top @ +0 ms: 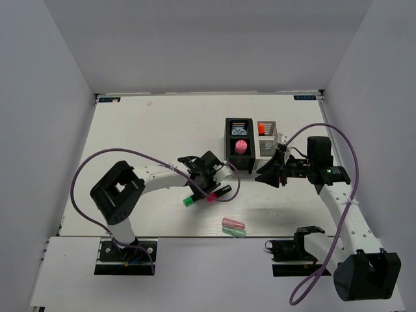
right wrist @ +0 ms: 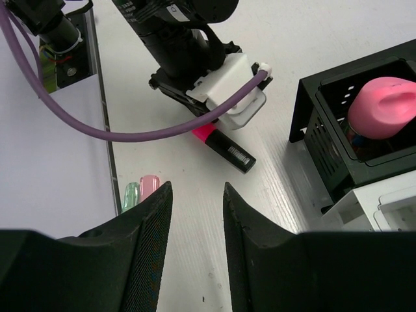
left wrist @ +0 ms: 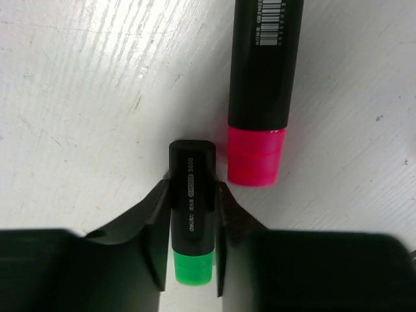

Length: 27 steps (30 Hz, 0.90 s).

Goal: Sort the stationery into containers
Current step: Grab a piece of stationery with the left arm, then place the stationery into the container

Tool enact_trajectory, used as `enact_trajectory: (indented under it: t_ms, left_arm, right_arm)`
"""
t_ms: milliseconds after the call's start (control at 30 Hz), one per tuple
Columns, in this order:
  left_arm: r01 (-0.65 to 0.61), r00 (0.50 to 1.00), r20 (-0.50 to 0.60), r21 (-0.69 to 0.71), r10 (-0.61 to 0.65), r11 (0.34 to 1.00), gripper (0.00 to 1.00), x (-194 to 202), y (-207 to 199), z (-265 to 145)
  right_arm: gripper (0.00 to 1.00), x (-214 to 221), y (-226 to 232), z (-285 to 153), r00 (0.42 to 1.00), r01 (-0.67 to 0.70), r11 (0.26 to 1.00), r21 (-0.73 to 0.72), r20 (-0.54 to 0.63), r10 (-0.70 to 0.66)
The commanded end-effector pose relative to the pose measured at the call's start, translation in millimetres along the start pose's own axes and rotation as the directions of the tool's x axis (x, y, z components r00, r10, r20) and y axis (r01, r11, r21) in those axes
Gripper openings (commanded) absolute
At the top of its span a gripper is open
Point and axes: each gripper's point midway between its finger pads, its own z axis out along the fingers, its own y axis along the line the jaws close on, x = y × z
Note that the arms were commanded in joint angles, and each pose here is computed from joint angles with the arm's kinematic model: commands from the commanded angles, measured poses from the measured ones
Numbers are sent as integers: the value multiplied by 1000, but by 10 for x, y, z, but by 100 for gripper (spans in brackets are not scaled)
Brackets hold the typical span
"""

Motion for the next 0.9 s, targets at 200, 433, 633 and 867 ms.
enact_trajectory:
  t_ms: [200, 433, 633, 867]
  left_arm:
    - [38, 999, -3, 7, -38, 999, 1, 134, -77, -171]
    - [96, 909, 409, -23, -78, 995, 1, -975, -34, -1395]
    - [87, 651, 759, -46, -21, 995, 1, -2174, 108, -2049]
    - [108, 326, 945, -21, -16, 994, 1, -3317, 246, -2338]
  right_arm:
    - [41, 2, 51, -37, 1000, 5, 1000, -9, 12, -5]
    - [0, 228, -281, -94, 995, -5, 985, 171, -95, 21]
    - [48, 112, -908, -408, 992, -9, 834, 551, -100, 76]
    - [0, 158, -1331, -915, 987, -46, 559, 828, -48, 152]
